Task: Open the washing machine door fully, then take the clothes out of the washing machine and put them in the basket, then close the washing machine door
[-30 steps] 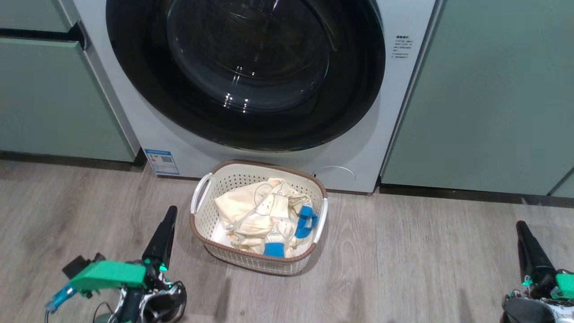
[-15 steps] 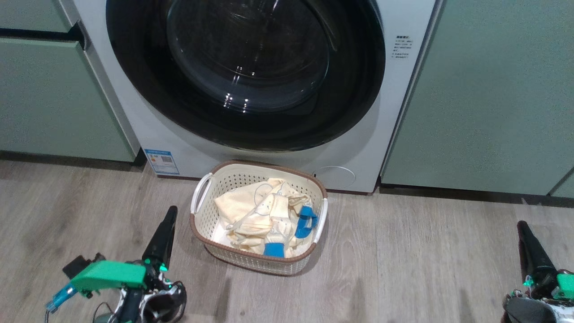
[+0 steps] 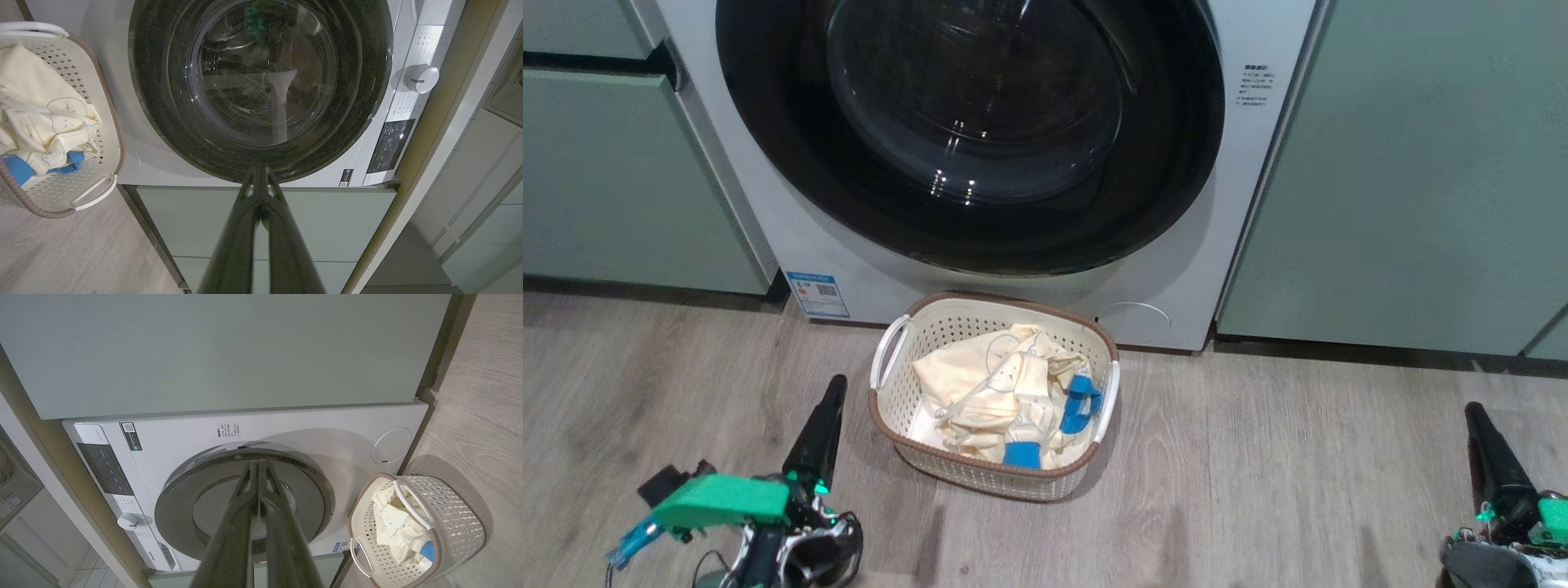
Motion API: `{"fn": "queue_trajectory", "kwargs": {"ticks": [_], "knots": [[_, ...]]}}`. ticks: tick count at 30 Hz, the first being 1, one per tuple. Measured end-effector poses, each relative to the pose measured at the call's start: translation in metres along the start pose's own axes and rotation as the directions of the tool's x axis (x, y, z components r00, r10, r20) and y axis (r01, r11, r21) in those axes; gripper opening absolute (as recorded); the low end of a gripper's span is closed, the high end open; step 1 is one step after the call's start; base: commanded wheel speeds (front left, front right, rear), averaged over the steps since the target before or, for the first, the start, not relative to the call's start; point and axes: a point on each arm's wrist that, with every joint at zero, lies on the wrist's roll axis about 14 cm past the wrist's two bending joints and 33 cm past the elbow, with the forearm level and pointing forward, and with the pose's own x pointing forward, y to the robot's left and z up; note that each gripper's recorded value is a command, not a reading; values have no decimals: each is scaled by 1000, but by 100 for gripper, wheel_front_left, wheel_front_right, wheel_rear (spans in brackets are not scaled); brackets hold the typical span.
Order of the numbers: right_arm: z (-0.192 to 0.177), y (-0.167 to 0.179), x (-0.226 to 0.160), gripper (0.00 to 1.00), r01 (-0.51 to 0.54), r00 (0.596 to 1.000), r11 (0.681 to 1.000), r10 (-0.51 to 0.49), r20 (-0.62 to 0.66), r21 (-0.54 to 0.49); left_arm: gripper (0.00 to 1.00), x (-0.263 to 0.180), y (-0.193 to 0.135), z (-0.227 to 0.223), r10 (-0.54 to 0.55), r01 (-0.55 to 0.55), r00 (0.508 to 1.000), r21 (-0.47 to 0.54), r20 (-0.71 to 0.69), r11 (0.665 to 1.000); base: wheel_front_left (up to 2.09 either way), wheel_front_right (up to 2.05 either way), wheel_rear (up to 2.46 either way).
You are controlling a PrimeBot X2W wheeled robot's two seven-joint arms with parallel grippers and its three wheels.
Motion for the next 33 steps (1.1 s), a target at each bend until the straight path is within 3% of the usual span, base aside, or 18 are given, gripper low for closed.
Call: {"fn": "queue_trajectory", "kwargs": {"ticks": [33], "knots": [[3, 0, 0, 0, 0, 1000, 1000, 0, 9, -2, 0, 0, 0, 0, 0, 0, 1000, -3, 1, 1000, 0, 0, 0]]}}
